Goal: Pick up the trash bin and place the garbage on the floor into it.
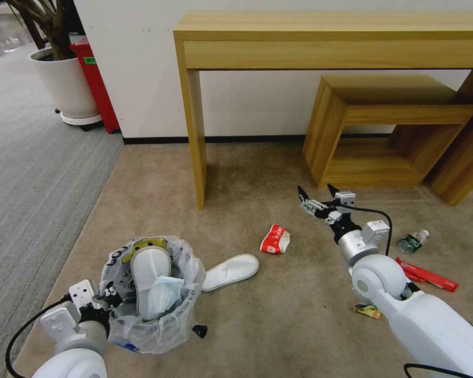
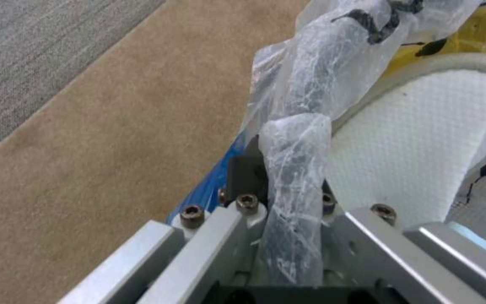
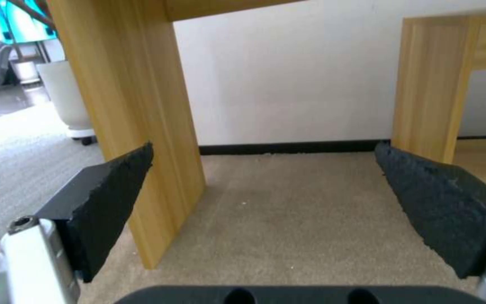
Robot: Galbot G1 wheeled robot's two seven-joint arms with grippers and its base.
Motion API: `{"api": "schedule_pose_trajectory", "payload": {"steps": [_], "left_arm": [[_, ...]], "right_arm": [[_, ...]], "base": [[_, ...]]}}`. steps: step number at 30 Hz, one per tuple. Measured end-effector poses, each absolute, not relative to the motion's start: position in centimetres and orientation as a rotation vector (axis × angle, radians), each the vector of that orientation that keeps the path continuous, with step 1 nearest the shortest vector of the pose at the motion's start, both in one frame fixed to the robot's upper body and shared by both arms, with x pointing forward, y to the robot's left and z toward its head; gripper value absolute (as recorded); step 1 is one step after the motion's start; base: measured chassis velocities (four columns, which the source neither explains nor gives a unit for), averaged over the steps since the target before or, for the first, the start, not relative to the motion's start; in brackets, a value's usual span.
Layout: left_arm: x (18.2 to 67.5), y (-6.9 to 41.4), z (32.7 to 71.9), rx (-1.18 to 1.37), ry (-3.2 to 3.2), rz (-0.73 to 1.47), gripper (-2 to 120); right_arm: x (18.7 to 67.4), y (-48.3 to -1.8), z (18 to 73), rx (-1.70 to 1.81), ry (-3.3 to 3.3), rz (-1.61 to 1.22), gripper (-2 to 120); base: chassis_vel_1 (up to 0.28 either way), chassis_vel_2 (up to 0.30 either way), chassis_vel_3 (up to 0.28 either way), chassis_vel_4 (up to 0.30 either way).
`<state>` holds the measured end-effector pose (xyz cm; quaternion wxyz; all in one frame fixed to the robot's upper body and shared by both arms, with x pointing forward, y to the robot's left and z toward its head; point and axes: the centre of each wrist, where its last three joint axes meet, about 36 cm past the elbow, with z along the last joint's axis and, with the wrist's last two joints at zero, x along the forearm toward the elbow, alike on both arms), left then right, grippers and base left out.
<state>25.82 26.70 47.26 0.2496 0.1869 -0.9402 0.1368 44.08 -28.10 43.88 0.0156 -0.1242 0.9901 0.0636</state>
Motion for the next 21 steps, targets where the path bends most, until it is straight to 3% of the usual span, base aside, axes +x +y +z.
{"api": "schedule_pose_trajectory", "payload": {"steps": [21], "left_arm": [[25.2,30.2,47.6,0.663,-2.557,0.306,1]], "right_arm": [[43.8,-28.0,43.1,-0.384,3.076,0.165,100]], "base": [[0.000,0.000,0.000,0.000]]}}
